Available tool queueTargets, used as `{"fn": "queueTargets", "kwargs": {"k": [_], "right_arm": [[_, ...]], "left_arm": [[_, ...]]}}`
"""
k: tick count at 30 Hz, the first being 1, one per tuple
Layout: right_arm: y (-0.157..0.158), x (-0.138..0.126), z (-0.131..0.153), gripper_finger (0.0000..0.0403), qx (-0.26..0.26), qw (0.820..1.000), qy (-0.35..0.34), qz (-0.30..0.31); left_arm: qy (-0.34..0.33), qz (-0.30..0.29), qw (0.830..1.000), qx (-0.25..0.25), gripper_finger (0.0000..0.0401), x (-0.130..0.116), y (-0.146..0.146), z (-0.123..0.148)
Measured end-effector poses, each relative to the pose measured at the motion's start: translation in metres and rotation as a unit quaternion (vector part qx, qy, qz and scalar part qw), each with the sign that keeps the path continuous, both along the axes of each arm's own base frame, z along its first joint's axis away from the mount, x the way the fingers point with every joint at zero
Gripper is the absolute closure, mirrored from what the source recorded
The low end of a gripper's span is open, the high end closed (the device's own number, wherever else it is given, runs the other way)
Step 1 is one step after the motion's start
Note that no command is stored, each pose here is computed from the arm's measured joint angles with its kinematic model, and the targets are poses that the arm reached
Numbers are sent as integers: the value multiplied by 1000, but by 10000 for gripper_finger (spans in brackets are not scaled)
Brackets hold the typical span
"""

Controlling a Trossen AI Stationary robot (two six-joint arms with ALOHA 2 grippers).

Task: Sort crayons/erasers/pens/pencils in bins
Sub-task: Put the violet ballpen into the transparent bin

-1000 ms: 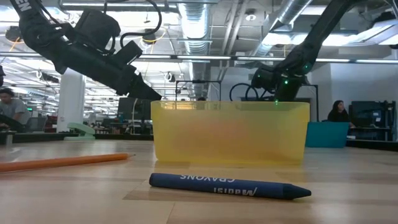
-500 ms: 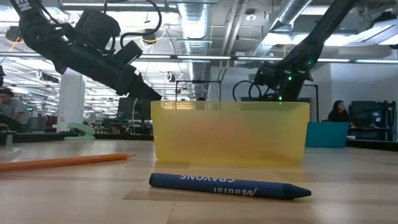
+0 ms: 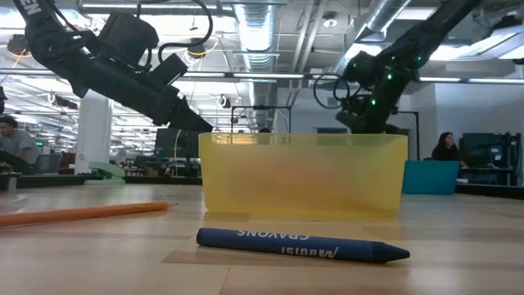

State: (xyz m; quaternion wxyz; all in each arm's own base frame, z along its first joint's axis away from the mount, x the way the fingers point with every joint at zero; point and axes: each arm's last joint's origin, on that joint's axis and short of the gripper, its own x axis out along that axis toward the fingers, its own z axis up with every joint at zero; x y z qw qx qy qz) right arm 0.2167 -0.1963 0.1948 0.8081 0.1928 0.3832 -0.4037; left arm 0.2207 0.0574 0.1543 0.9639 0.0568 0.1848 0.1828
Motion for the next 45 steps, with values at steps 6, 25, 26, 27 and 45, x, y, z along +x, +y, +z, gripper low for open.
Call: {"fn": "queueTargets", "kwargs": {"k": [6, 25, 26, 27, 45], "right_arm": [[-6, 17, 30, 342, -67, 995, -1, 68], [-58, 126, 11, 356, -123, 917, 65, 373], [-60, 130, 9, 357, -120, 915, 65, 380], [-62, 133, 6, 357, -114, 913, 67, 386], [-72, 150, -20, 356, -85, 905, 82, 408]], "left_arm": [[-2, 0, 1000, 0, 401, 0, 0, 0], [-1, 0, 1000, -1, 401, 0, 0, 0], [-1, 0, 1000, -1, 401, 0, 0, 0], [-1, 0, 1000, -1, 401, 0, 0, 0], [-2, 3, 1000, -2, 401, 0, 0, 0]]}}
